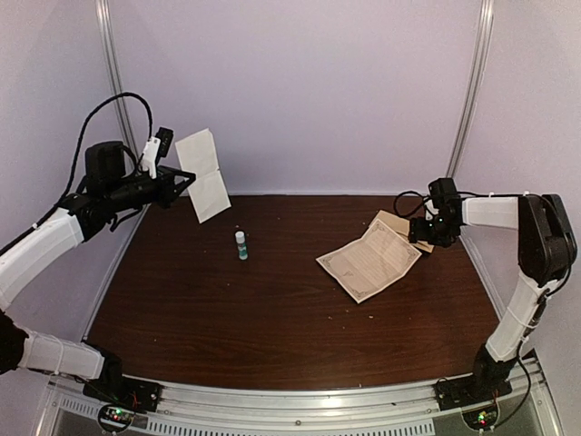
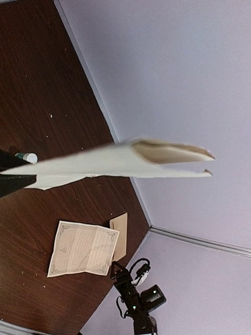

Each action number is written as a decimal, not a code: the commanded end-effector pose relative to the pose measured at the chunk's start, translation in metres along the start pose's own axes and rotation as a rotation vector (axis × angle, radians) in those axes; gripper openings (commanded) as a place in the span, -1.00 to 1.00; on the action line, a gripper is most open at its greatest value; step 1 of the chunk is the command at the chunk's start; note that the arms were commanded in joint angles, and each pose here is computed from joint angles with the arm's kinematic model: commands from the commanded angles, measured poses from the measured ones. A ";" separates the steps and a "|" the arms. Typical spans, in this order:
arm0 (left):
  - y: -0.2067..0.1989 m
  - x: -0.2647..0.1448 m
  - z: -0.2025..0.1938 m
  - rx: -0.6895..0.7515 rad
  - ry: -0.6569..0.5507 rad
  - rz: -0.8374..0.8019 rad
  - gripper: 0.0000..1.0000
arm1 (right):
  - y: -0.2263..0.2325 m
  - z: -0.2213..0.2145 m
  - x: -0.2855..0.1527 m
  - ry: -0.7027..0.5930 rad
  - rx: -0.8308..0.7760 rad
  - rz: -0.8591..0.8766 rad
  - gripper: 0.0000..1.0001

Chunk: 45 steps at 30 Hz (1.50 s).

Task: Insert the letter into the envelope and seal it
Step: Move the letter to the center of the board.

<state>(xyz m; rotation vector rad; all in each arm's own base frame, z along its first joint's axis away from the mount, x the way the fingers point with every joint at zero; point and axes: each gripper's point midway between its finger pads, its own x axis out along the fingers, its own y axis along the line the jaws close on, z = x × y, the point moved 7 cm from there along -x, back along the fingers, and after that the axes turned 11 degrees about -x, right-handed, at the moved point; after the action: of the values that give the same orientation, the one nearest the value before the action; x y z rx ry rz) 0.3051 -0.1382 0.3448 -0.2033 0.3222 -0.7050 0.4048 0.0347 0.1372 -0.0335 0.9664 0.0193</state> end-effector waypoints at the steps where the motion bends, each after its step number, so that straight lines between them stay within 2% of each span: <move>1: -0.003 -0.007 0.004 0.032 -0.030 0.004 -1.00 | -0.007 0.010 0.001 -0.034 -0.010 -0.026 0.62; 14: -0.004 -0.004 0.001 0.024 -0.018 -0.018 -1.00 | 0.002 0.004 0.015 0.024 -0.069 0.058 0.64; 22: -0.003 0.000 -0.003 0.009 -0.002 -0.036 -1.00 | 0.037 -0.002 0.015 0.046 -0.176 0.181 0.60; 29: -0.002 0.003 -0.005 0.000 0.009 -0.047 -1.00 | 0.054 -0.005 0.013 0.054 -0.252 0.092 0.61; 36: -0.003 0.003 -0.005 -0.004 0.010 -0.056 -1.00 | 0.048 0.000 0.004 0.026 -0.277 -0.061 0.61; 45: -0.004 0.003 -0.005 -0.006 0.005 -0.062 -1.00 | 0.059 0.011 0.010 -0.003 -0.332 -0.098 0.57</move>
<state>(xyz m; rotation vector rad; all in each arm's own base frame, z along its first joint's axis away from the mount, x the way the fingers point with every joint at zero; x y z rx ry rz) 0.3020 -0.1415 0.3379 -0.2094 0.3535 -0.7455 0.4049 0.0879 0.1246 -0.3273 0.9974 0.1155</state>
